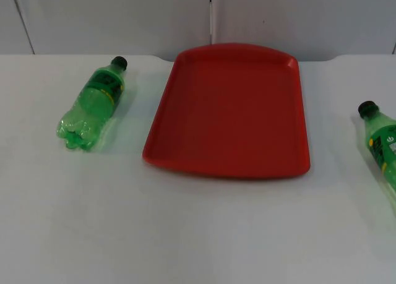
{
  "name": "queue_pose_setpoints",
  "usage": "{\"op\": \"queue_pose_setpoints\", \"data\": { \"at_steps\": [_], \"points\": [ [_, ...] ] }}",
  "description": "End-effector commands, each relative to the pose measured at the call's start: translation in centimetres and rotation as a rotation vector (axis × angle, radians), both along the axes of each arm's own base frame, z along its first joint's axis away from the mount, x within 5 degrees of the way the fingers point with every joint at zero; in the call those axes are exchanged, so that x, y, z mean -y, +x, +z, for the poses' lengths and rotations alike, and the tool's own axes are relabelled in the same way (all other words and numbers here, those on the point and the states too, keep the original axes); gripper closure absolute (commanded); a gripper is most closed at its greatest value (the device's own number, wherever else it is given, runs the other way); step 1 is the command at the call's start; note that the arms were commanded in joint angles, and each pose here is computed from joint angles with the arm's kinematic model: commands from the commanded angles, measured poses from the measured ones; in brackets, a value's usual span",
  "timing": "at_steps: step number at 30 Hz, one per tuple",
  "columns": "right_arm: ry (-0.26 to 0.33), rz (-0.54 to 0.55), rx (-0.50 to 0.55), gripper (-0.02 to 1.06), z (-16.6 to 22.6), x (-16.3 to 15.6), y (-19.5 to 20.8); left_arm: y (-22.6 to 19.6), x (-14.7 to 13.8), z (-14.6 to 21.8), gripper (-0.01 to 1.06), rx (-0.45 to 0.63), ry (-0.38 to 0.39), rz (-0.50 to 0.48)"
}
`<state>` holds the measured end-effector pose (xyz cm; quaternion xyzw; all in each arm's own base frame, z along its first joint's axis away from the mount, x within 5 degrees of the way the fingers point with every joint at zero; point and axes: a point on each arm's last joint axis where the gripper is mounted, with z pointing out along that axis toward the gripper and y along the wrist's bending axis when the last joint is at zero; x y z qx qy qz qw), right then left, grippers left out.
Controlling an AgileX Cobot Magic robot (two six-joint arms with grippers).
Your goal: Place the bottle upright on the tray.
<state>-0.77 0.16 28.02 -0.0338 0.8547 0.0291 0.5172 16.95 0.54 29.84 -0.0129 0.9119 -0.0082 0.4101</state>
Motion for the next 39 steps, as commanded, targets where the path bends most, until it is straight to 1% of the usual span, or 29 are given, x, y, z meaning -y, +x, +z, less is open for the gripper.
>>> {"op": "queue_pose_setpoints", "data": {
  "at_steps": [1, 4, 6, 8, 9, 10, 12, 14, 15, 16, 20, 21, 25, 26, 29, 30, 31, 35, 36, 39],
  "points": [
    [-0.001, -0.004, 0.010, 0.02, 0.0, 0.0, 0.0, 1.6, -0.1, 0.0, 0.00, -0.006, -0.002, -0.004],
    [-0.001, -0.004, 0.010, 0.02, 0.0, 0.0, 0.0, 3.9, -0.2, 0.7, 0.00, -0.023, 0.009, -0.015],
    [-0.001, -0.004, 0.010, 0.02, 0.0, 0.0, 0.0, 4.6, -0.3, 1.0, 0.00, -0.024, 0.009, -0.015],
    [-0.001, -0.004, 0.010, 0.02, 0.0, 0.0, 0.0, 6.4, -0.4, 1.8, 0.00, -0.022, 0.015, -0.021],
    [-0.001, -0.004, 0.010, 0.02, 0.0, 0.0, 0.0, 6.4, -0.4, 1.8, 0.00, -0.022, 0.015, -0.021],
    [-0.001, -0.004, 0.010, 0.02, 0.0, 0.0, 0.0, 7.4, -0.4, 2.1, 0.00, -0.021, 0.019, -0.027],
    [-0.001, -0.004, 0.010, 0.02, 0.0, 0.0, 0.0, 9.2, -0.4, 3.0, 0.00, -0.005, 0.011, -0.036],
    [-0.001, -0.004, 0.010, 0.02, 0.0, 0.0, 0.0, 11.4, -0.4, 3.3, 0.00, -0.027, -0.003, -0.054],
    [-0.001, -0.004, 0.010, 0.02, 0.0, 0.0, 0.0, 11.4, -0.4, 3.3, 0.00, -0.027, -0.003, -0.054],
    [-0.001, -0.004, 0.010, 0.02, 0.0, 0.0, 0.0, 12.3, -0.3, 3.5, 0.00, -0.036, -0.006, -0.067],
    [-0.001, -0.004, 0.010, 0.02, 0.0, 0.0, 0.0, 16.5, -0.3, 3.5, 0.00, -0.095, 0.009, -0.126],
    [-0.001, -0.004, 0.010, 0.02, 0.0, 0.0, 0.0, 16.5, -0.3, 3.5, 0.00, -0.095, 0.009, -0.126],
    [-0.001, -0.004, 0.010, 0.02, 0.0, 0.0, 0.0, 21.2, -0.4, 1.6, 0.00, -0.199, -0.011, -0.148],
    [-0.001, -0.004, 0.010, 0.02, 0.0, 0.0, 0.0, 21.2, -0.4, 1.6, 0.00, -0.199, -0.011, -0.148],
    [-0.001, -0.004, 0.010, 0.02, 0.0, 0.0, 0.0, 24.1, -0.4, 0.2, 0.00, -0.287, -0.023, -0.169],
    [-0.001, -0.004, 0.010, 0.02, 0.0, 0.0, 0.0, 25.3, -0.3, -0.9, 0.00, -0.325, -0.028, -0.178],
    [-0.001, -0.004, 0.010, 0.02, 0.0, 0.0, 0.0, 25.3, -0.3, -0.9, 0.00, -0.325, -0.028, -0.178],
    [-0.001, -0.004, 0.010, 0.02, 0.0, 0.0, 0.0, 28.6, 0.5, -3.5, 0.00, -0.412, -0.032, -0.217],
    [-0.001, -0.004, 0.010, 0.02, 0.0, 0.0, 0.0, 28.6, 0.5, -3.5, 0.00, -0.412, -0.032, -0.217],
    [-0.001, -0.004, 0.010, 0.02, 0.0, 0.0, 0.0, 30.9, 1.9, -5.1, 0.00, -0.426, -0.037, -0.243]
  ]
}}
